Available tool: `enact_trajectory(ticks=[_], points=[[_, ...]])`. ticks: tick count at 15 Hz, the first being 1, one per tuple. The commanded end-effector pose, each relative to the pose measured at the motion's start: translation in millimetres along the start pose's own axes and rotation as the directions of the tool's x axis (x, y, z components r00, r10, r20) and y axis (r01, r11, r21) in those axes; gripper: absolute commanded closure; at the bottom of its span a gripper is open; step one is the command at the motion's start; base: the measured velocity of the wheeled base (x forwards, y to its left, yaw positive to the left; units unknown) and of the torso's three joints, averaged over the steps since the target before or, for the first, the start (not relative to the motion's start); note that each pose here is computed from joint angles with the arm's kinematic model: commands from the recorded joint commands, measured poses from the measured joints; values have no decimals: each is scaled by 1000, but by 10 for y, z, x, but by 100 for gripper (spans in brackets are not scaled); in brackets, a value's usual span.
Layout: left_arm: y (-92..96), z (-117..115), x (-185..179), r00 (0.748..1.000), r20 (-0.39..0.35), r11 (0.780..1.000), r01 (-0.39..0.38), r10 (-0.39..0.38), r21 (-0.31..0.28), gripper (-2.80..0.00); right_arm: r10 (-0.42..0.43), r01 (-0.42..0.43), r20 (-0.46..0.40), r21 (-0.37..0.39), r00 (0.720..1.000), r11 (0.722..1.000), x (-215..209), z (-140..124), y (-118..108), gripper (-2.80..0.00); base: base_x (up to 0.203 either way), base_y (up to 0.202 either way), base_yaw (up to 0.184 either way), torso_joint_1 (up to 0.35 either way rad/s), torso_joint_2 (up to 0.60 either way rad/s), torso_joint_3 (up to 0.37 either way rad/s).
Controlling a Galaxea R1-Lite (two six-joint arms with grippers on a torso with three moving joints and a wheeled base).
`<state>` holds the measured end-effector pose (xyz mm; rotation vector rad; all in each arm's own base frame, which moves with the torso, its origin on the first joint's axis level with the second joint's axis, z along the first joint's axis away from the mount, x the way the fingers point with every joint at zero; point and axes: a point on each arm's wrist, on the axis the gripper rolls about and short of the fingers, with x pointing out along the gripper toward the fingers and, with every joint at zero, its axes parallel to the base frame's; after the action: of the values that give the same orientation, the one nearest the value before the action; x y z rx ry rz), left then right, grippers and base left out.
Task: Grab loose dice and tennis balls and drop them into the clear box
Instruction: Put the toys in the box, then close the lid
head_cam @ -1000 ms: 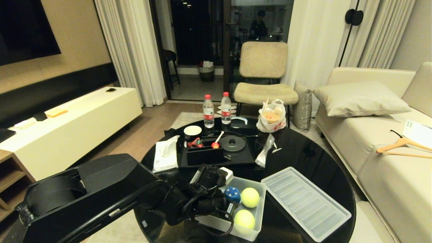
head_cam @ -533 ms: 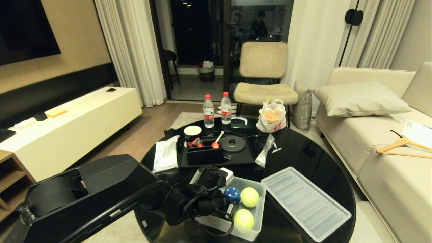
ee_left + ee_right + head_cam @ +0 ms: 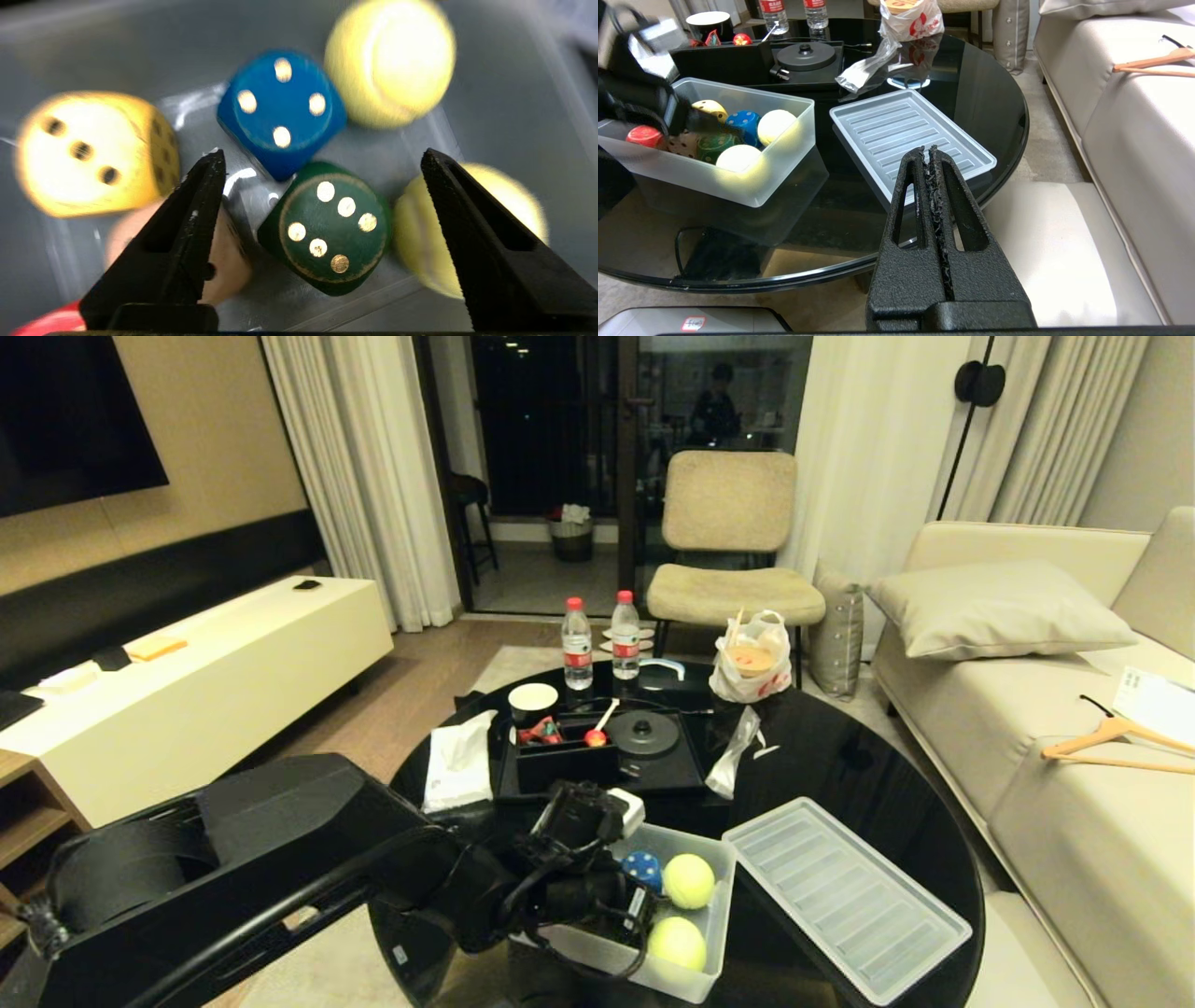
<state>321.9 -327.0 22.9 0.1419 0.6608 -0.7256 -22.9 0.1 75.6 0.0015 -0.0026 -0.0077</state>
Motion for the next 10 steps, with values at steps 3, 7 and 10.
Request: enact_trajectory(ticks=[3, 7, 10], points=[[-46, 465, -485, 991, 133, 1000, 15, -14, -3, -280, 0, 0, -1, 0, 1000, 1000, 1, 1, 0, 0, 0, 0, 0, 0, 0, 0], [19, 833, -1052, 976, 219, 1000, 4, -1, -14, 0, 0, 0, -1, 0, 1000, 1000, 1, 1, 0, 0, 0, 0, 0, 0, 0, 0], [120, 1037, -1538, 961, 276, 999, -17, 25, -31, 0, 0, 0, -1, 0, 1000, 1000, 1, 1, 0, 0, 0, 0, 0, 0, 0, 0]])
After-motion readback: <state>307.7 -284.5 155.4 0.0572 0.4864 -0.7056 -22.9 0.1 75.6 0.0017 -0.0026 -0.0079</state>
